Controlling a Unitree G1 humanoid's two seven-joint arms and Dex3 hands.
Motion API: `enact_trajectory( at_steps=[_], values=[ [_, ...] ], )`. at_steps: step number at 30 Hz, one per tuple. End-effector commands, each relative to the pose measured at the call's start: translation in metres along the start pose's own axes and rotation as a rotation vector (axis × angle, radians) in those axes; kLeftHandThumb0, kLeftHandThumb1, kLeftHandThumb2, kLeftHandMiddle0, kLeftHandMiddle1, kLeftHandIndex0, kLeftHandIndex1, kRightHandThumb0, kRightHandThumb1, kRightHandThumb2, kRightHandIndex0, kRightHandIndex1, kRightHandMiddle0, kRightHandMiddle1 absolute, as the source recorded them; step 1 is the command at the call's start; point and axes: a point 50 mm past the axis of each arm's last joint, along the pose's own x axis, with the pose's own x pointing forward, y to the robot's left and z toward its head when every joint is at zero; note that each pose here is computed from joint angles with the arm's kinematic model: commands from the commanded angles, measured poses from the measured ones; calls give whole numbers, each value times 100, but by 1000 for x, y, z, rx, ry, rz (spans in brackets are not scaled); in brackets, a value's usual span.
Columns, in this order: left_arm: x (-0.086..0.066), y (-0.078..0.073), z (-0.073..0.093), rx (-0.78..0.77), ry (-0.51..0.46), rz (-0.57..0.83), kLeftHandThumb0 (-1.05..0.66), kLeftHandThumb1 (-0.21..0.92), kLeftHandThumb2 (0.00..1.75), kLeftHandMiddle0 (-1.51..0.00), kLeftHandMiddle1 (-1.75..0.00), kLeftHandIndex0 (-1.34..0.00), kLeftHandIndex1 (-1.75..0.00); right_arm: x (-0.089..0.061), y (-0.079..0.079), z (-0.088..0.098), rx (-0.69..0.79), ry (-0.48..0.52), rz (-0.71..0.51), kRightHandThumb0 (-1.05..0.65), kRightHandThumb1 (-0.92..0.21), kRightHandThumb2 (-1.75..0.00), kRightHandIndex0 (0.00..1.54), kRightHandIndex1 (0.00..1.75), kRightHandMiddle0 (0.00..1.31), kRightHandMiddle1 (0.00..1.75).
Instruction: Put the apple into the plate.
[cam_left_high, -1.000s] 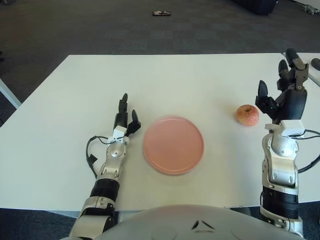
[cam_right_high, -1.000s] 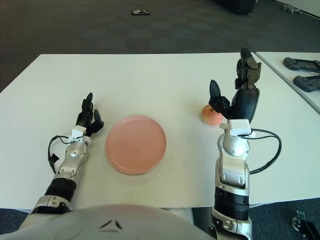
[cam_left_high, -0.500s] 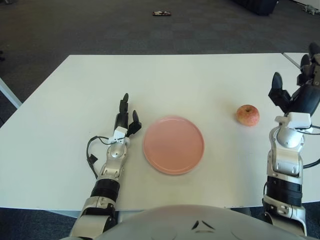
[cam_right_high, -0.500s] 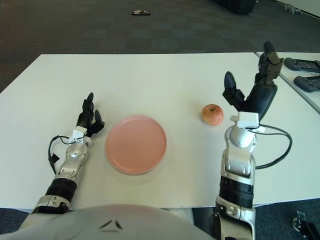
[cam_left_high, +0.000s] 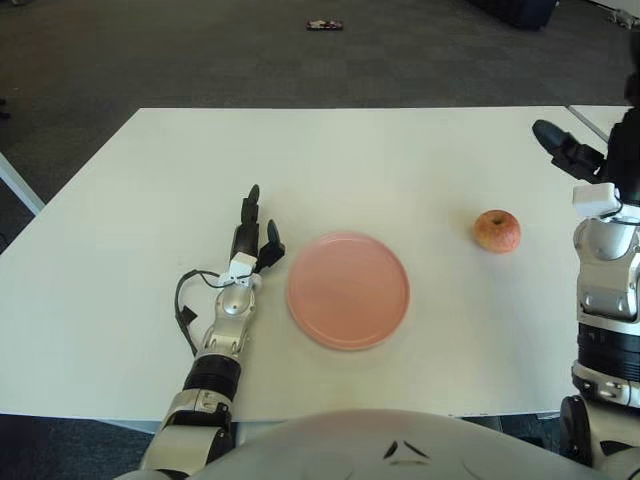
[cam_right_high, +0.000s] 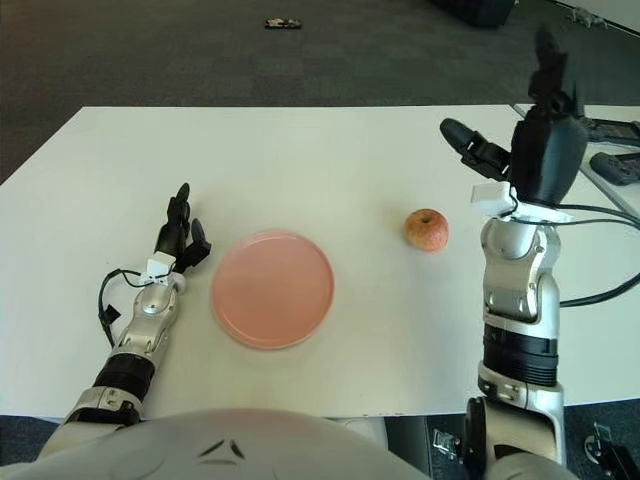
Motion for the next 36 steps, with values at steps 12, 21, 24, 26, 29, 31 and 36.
enact_trajectory(
  at_steps=[12,21,24,26,29,31,36],
  values=[
    [-8,-1,-17,-6,87,-8,-78,92,99,-9,0,0,-22,1,26,-43,-222,74,452,-105,-87,-7,0,0,0,0],
    [-9,-3,-16,-10,80,-10,-77,92,99,-10,-1,0,-25,8,28,-51,-335,63,527,-105,-84,-3,0,0,0,0],
    [-9,-3,-16,-12,79,-9,-77,92,99,-10,-1,0,-25,9,28,-53,-348,56,536,-105,-84,-3,0,0,0,0],
    [-9,-3,-16,-13,78,-9,-77,92,99,-10,-1,0,-26,10,28,-54,-356,52,543,-105,-84,-3,0,0,0,0],
    [-9,-3,-15,-15,77,-9,-77,92,99,-10,-1,0,-25,11,29,-55,-366,46,552,-105,-84,-3,0,0,0,0],
    [-9,-3,-15,-15,77,-9,-77,92,99,-10,-1,0,-25,12,30,-56,-374,43,561,-105,-85,-3,0,0,0,0],
    [-9,-3,-16,-17,76,-8,-77,92,99,-10,0,0,-24,12,33,-60,-418,34,616,-105,-86,-3,0,0,0,0]
  ],
)
